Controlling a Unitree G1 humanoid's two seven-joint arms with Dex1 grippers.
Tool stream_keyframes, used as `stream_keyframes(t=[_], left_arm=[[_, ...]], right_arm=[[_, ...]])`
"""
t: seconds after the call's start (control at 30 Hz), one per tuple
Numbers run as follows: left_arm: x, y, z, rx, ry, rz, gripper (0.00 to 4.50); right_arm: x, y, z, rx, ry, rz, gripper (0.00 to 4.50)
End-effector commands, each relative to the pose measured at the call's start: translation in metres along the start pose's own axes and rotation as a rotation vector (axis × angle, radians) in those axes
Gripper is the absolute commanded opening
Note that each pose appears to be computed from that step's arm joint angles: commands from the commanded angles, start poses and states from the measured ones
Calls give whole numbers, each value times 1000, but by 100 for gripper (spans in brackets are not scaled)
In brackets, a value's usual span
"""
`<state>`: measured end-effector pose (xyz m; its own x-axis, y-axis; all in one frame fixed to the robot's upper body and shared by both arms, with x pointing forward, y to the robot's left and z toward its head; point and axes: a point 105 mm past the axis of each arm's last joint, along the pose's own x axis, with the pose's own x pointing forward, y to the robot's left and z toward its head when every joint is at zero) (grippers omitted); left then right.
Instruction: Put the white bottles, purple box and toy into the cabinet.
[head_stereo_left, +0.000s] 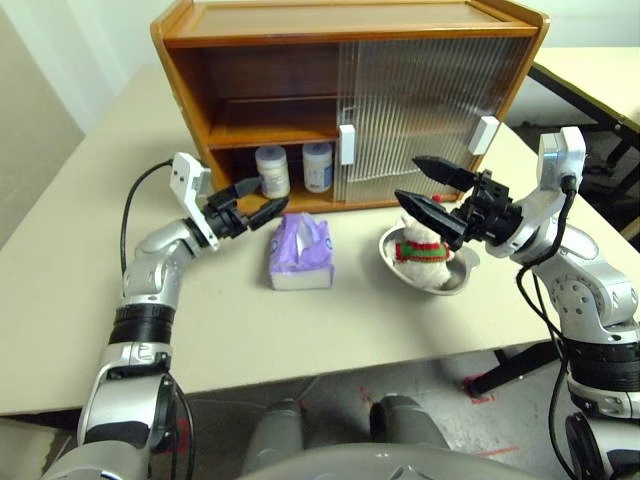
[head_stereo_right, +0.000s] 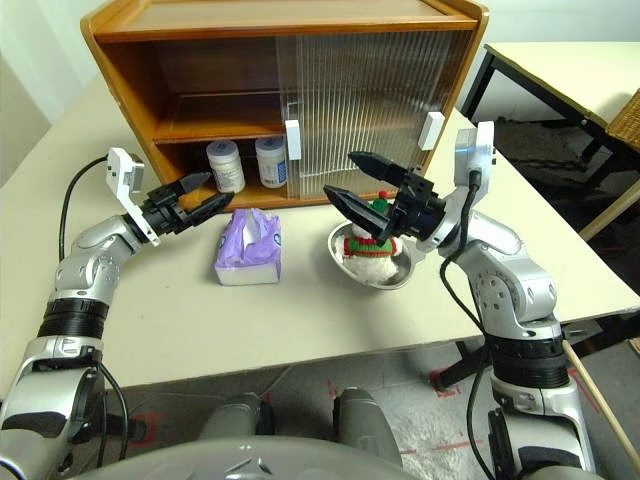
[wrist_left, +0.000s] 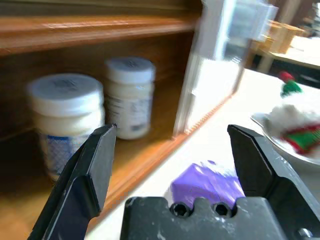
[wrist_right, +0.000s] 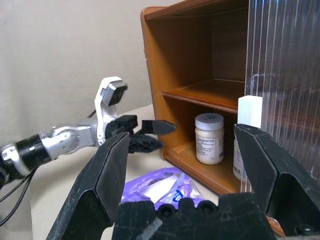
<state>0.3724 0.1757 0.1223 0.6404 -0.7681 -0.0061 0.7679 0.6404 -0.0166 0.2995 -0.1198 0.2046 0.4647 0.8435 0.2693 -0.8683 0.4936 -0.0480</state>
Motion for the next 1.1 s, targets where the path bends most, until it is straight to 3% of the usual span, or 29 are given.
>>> stream_keyframes(t=[0.03, 0.83, 0.93, 1.1], left_arm=[[2, -1, -14, 20, 64, -90, 448], [8, -16, -81, 86, 331, -213, 448], [7, -11, -80, 73, 334, -178, 387], [3, -4, -79, 67, 342, -142, 204]], right_arm=[[-1, 1, 1, -12, 4, -2, 450], [-6, 3, 7, -28, 10, -31, 450], [-6, 4, 8, -30, 7, -33, 450], [-5, 3, 8, -33, 4, -35, 450]])
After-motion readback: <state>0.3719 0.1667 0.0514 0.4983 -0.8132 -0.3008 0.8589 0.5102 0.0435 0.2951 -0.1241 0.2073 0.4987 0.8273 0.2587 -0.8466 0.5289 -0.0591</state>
